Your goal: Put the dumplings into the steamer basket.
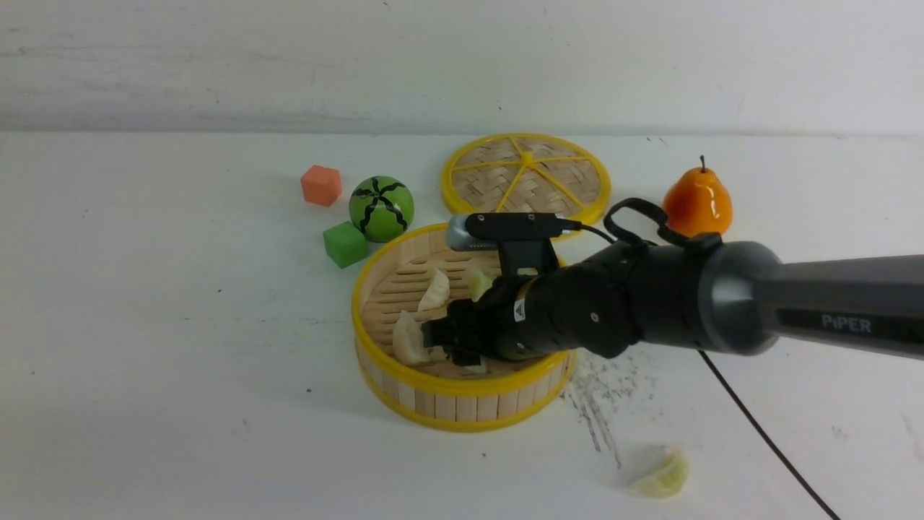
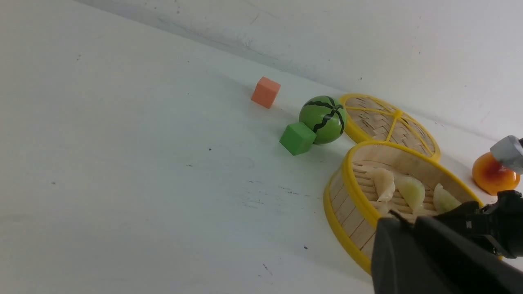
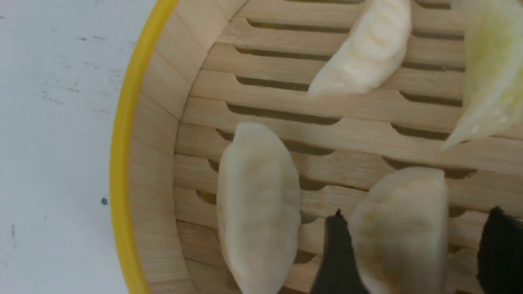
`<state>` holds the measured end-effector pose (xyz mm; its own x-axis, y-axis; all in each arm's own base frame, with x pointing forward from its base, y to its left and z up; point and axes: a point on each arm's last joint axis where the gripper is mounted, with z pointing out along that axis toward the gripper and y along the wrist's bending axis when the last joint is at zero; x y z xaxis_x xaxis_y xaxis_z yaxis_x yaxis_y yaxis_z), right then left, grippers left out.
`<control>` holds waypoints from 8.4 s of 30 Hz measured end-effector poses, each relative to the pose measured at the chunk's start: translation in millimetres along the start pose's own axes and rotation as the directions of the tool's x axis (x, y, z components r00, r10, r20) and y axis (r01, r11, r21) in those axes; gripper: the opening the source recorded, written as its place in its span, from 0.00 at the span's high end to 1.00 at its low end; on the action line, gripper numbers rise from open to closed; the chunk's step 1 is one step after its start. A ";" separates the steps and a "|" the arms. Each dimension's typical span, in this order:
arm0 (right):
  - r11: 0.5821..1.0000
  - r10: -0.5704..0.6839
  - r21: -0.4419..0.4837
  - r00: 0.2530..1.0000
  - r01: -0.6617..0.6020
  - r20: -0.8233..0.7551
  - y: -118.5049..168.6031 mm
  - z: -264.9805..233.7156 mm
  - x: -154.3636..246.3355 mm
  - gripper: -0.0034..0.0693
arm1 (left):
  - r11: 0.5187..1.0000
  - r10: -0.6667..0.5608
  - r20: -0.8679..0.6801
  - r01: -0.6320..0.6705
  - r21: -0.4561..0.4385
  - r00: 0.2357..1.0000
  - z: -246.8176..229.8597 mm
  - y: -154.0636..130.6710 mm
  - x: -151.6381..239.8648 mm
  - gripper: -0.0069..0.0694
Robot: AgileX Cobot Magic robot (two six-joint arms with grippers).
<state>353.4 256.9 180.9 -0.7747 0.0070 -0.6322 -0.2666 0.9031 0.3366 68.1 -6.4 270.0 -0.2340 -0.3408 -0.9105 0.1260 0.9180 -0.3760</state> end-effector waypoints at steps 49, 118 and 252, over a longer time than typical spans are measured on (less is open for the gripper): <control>0.953 0.140 0.292 0.970 -0.078 -0.198 -96.0 -98.5 73.8 0.68 | 1.000 0.016 0.009 -0.016 -0.001 1.000 0.0 0.1 -0.8 0.82; 0.903 -0.397 0.193 0.577 0.383 0.713 -72.3 -347.0 109.0 0.97 | 0.994 0.108 0.070 -0.110 0.026 0.992 -0.3 -3.0 -6.1 0.76; 0.958 -0.132 0.286 0.841 -0.028 0.525 -147.1 -274.2 237.3 0.87 | 0.984 0.080 0.207 -0.044 -0.172 0.975 -11.4 21.8 37.0 0.65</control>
<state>51.5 7.9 172.7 -0.3157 0.1120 -0.9422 -0.0690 0.9877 0.1405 51.2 3.2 230.1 -0.0188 -0.3011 -0.9534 -0.0319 0.9533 -0.3004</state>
